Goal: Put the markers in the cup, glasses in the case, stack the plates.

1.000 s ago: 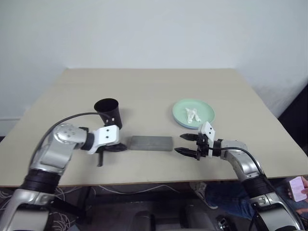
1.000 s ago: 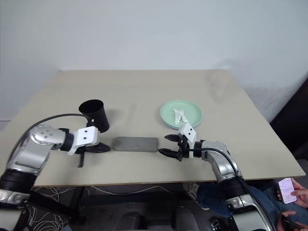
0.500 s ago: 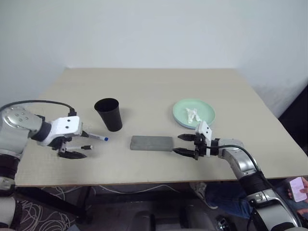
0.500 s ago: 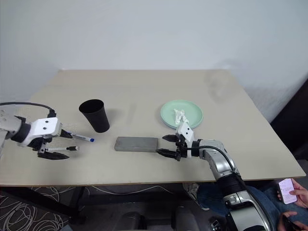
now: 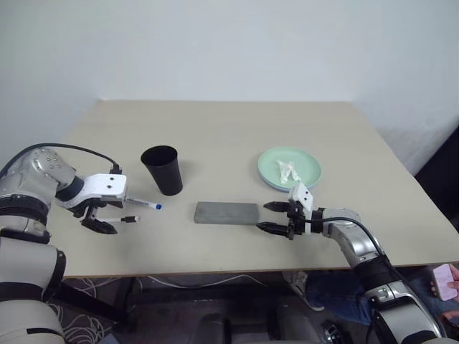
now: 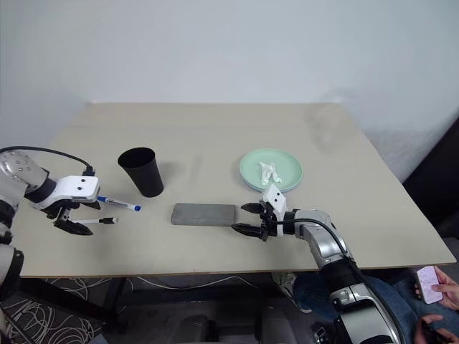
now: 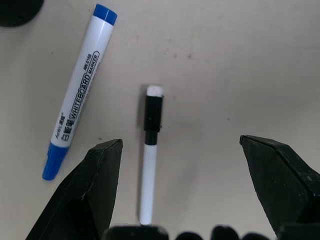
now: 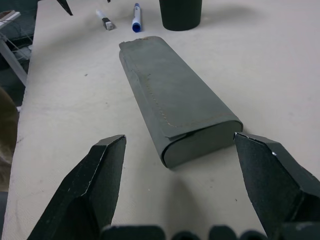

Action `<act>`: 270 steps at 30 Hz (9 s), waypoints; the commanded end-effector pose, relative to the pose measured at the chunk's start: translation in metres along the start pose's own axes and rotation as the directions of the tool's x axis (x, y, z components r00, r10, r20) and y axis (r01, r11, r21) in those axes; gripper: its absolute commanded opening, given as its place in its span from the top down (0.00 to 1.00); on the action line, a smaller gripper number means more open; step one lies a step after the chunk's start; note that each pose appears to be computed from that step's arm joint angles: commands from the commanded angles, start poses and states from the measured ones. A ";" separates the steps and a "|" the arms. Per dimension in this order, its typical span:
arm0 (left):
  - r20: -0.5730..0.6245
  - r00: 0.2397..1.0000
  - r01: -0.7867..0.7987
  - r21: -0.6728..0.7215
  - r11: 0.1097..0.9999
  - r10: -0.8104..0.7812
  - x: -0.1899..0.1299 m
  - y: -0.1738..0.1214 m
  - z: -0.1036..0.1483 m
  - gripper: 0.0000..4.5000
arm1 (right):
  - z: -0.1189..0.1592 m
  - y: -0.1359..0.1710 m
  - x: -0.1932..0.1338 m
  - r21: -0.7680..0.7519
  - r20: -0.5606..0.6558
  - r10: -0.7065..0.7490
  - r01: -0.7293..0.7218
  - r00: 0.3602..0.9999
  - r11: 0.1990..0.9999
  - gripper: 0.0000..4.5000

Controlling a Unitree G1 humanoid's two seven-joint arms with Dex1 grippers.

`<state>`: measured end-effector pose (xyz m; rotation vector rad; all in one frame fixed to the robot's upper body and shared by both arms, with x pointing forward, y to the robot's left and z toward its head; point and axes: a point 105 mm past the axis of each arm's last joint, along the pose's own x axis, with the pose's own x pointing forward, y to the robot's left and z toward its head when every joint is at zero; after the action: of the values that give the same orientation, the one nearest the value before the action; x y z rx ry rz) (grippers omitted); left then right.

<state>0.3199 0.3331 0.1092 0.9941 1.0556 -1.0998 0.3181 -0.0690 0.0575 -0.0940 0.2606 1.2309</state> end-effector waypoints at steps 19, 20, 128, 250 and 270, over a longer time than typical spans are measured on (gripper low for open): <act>-0.135 0.991 0.014 -0.026 1.000 -0.017 0.020 0.000 -0.013 0.62 | 0.013 -0.007 -0.006 -0.041 0.040 -0.047 0.049 0.998 0.998 0.17; -0.134 0.991 0.014 -0.026 1.000 -0.017 0.021 0.000 -0.013 0.71 | 0.014 -0.007 -0.005 -0.042 0.040 -0.047 0.049 0.998 0.998 0.17; 0.567 0.064 -0.441 -0.722 0.533 0.821 -0.068 0.084 0.115 0.45 | 0.013 -0.004 -0.004 -0.054 0.017 -0.022 0.022 1.000 0.998 0.17; 0.566 0.824 -0.075 0.046 0.996 0.036 -0.019 0.039 0.134 0.98 | 0.005 -0.009 -0.002 -0.043 0.009 -0.064 0.065 0.998 0.997 0.17; 0.832 0.108 -0.375 -0.473 0.798 0.544 -0.164 0.083 0.145 0.98 | 0.006 -0.009 -0.002 -0.050 -0.002 -0.049 0.049 0.999 0.998 0.17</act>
<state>0.4047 0.2267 0.2724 0.2915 -0.1300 -0.8830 0.3211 -0.0744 0.0474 -0.1193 0.2895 1.1810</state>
